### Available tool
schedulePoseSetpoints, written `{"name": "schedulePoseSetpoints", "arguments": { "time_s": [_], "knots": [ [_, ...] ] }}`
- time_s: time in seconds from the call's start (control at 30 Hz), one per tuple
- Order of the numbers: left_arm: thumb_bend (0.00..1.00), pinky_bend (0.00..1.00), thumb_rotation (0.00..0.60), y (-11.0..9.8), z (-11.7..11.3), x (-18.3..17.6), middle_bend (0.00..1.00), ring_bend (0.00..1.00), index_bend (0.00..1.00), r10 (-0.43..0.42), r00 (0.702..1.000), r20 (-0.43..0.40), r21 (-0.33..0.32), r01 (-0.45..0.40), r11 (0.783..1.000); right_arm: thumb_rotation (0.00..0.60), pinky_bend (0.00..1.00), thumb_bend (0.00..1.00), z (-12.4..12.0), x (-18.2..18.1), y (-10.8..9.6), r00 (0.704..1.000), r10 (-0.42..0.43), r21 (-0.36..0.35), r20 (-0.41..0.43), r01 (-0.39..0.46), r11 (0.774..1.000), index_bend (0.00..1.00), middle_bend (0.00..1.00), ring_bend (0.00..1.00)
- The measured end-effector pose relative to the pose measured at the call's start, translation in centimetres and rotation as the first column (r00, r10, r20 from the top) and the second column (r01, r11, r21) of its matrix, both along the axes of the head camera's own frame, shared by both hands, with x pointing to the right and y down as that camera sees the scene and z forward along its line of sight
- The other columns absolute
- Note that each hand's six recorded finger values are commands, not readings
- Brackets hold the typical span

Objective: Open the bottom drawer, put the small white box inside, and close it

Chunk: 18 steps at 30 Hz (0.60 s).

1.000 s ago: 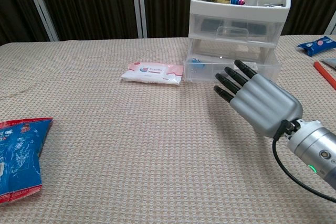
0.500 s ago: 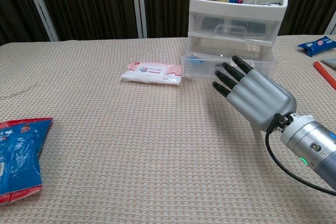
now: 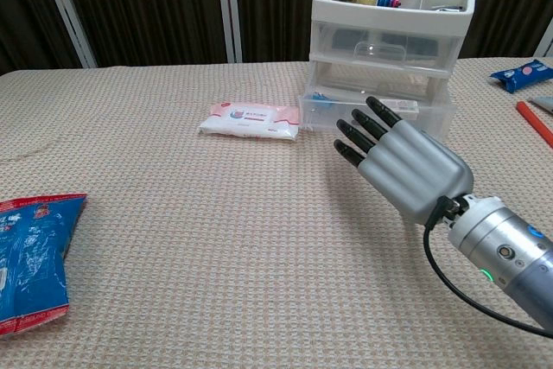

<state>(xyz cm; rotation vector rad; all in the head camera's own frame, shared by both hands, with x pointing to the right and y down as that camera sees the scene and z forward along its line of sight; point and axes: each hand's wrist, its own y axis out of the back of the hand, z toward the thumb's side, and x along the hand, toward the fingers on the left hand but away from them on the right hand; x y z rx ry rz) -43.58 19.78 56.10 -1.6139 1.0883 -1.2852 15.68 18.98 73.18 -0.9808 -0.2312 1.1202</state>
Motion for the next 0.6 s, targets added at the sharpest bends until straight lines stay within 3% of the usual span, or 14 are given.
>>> {"name": "schedulePoseSetpoints", "arguments": {
  "time_s": [0.6],
  "knots": [
    [0.24,0.00,0.600,0.0,0.1,-0.2,0.00,0.00,0.08,-0.012,1.000,-0.003,-0.007,0.012,1.000,0.600,0.00,0.14,0.8,-0.7,-2.6,0.999,0.036,0.026,-0.040,-0.035,0.999,0.10,0.00,0.00]
  ]
}}
